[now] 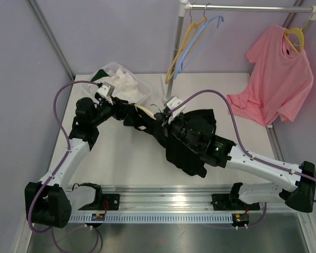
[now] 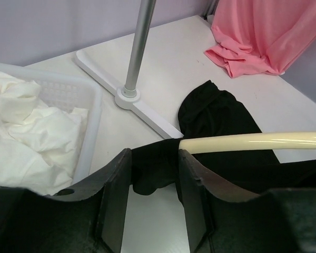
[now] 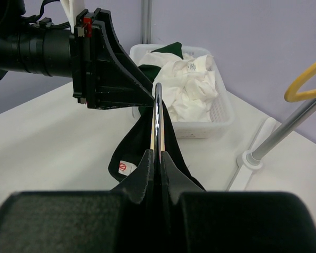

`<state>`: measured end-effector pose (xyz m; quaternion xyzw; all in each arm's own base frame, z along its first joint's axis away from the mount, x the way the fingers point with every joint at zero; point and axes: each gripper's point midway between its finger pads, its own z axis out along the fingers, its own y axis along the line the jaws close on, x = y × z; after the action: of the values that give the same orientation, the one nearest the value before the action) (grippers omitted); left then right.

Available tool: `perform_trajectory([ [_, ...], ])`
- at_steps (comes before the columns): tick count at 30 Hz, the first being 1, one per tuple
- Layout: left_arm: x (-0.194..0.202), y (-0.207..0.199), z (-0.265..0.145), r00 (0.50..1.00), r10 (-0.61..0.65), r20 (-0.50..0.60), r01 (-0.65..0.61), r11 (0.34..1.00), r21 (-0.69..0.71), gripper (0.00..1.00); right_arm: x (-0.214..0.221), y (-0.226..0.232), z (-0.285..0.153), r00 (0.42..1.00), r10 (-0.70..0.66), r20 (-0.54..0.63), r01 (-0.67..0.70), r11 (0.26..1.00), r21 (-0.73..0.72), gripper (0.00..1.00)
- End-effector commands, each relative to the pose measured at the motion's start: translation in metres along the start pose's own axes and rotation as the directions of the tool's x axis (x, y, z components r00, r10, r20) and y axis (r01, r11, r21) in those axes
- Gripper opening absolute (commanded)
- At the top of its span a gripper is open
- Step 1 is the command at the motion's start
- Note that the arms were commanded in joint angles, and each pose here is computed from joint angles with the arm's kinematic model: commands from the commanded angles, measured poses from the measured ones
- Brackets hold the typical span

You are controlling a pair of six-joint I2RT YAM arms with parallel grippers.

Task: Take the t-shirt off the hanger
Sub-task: Remove the tshirt from the hanger

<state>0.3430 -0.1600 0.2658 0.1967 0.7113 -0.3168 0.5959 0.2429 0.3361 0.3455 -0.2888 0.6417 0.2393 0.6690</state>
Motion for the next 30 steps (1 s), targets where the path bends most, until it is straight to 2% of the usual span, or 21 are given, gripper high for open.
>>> perform_trajectory([
  [1, -0.023, 0.001, 0.004, 0.998, 0.047, 0.039, -0.048, 0.999, 0.004, 0.46, -0.045, -0.003, -0.012, 0.989, 0.049, 0.137, -0.048, 0.999, -0.007, 0.0],
  [3, -0.018, 0.0, 0.007, 0.999, 0.034, 0.01, -0.034, 0.999, 0.017, 0.48, -0.046, -0.004, -0.013, 0.988, 0.052, 0.146, -0.051, 0.999, -0.005, 0.0],
  [7, -0.012, -0.009, 0.012, 0.999, 0.034, -0.012, -0.033, 0.996, 0.088, 0.61, -0.046, -0.009, -0.013, 0.988, 0.052, 0.148, -0.057, 0.998, 0.029, 0.0],
  [10, -0.012, -0.013, 0.01, 0.999, 0.045, -0.01, -0.043, 0.993, 0.109, 0.67, -0.044, -0.013, -0.01, 0.989, 0.041, 0.143, -0.05, 0.997, 0.059, 0.0],
  [14, -0.011, -0.015, 0.01, 0.998, 0.054, -0.01, -0.053, 0.992, 0.113, 0.66, -0.043, -0.015, -0.006, 0.99, 0.035, 0.139, -0.045, 0.996, 0.072, 0.0],
  [17, -0.011, -0.015, 0.011, 0.998, 0.058, -0.015, -0.056, 0.992, 0.113, 0.52, -0.043, -0.012, -0.005, 0.99, 0.039, 0.139, -0.048, 0.997, 0.059, 0.0],
  [18, -0.009, -0.015, 0.012, 0.998, 0.057, -0.022, -0.054, 0.992, 0.114, 0.37, -0.043, -0.012, -0.005, 0.989, 0.041, 0.139, -0.049, 0.997, 0.06, 0.0],
  [19, -0.01, -0.014, 0.012, 0.998, 0.057, -0.022, -0.055, 0.993, 0.108, 0.32, -0.044, -0.012, -0.006, 0.989, 0.042, 0.142, -0.05, 0.997, 0.059, 0.0],
  [24, -0.008, -0.013, 0.013, 0.998, 0.052, -0.03, -0.049, 0.993, 0.111, 0.13, -0.043, -0.015, -0.007, 0.989, 0.041, 0.142, -0.052, 0.996, 0.074, 0.0],
  [25, -0.007, -0.012, 0.014, 0.998, 0.048, -0.034, -0.044, 0.993, 0.106, 0.0, -0.043, -0.015, -0.007, 0.989, 0.043, 0.144, -0.053, 0.996, 0.072, 0.0],
  [30, -0.008, -0.003, 0.017, 0.999, 0.015, -0.036, -0.013, 0.998, 0.061, 0.0, -0.039, -0.014, -0.013, 0.993, 0.026, 0.117, -0.033, 0.998, 0.06, 0.0],
])
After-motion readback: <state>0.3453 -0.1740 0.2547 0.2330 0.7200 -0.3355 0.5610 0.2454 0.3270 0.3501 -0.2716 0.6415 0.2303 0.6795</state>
